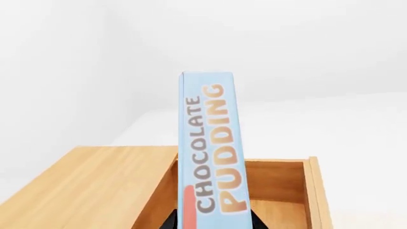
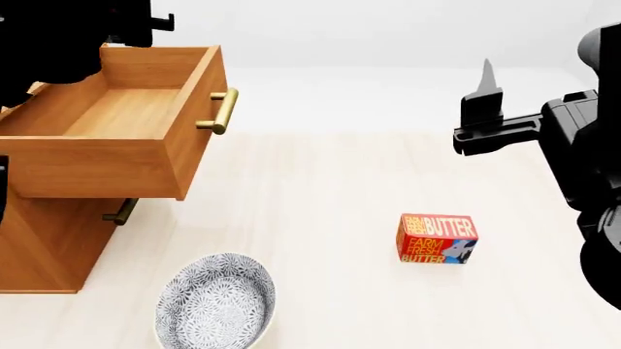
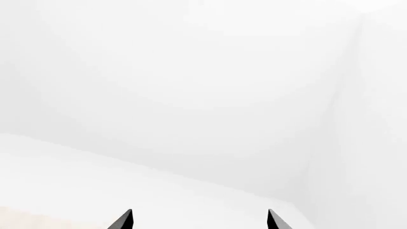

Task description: Put the chocolate pudding in the top drawer of the cabinet and close it.

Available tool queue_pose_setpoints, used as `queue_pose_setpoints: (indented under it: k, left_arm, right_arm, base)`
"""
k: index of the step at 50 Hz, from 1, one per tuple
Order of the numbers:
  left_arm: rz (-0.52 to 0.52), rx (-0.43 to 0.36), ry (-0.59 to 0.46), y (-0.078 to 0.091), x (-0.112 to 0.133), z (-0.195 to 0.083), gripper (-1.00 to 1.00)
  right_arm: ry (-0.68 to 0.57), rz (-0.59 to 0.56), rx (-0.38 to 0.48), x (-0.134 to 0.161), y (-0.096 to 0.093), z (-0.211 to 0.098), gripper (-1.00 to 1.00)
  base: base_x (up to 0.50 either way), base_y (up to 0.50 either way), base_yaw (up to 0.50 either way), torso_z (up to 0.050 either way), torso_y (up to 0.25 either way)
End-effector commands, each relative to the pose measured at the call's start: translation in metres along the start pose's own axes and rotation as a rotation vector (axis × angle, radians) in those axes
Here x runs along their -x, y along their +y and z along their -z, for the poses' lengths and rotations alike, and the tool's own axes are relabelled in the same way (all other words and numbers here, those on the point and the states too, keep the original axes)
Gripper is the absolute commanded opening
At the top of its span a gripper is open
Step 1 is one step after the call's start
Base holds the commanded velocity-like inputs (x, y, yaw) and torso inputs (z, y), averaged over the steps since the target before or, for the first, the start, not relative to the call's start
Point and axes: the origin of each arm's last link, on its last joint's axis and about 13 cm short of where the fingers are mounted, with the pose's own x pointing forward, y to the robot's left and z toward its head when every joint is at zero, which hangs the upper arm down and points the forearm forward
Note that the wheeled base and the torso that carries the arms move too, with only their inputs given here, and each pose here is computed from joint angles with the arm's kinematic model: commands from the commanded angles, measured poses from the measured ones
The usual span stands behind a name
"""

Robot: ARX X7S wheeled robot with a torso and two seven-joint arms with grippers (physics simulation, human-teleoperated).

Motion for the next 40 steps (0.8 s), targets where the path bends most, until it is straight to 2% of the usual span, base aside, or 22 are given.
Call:
queue_pose_setpoints:
  k: [1, 18, 40]
  left_arm:
    - [-0.051, -0.060, 0.045, -0.002, -0.016, 0.010, -1.00]
    - [-0.101, -0.082, 0.082, -0.003, -0.033, 0.021, -1.00]
    - [-0.119, -0.096, 0.148, -0.006, -0.049, 0.053, -1.00]
  right_arm:
    - [0.008, 0.002, -0.003, -0.002, 0.000, 0.003, 1.00]
    - [0.017, 0.000, -0.005, -0.005, 0.001, 0.008, 1.00]
    - [0.029, -0.002, -0.010, -0.008, 0.003, 0.013, 1.00]
  base:
    - [0.00, 0.00, 0.00, 0.000, 0.000]
    - [0.00, 0.00, 0.00, 0.000, 0.000]
    - [0.00, 0.00, 0.00, 0.000, 0.000]
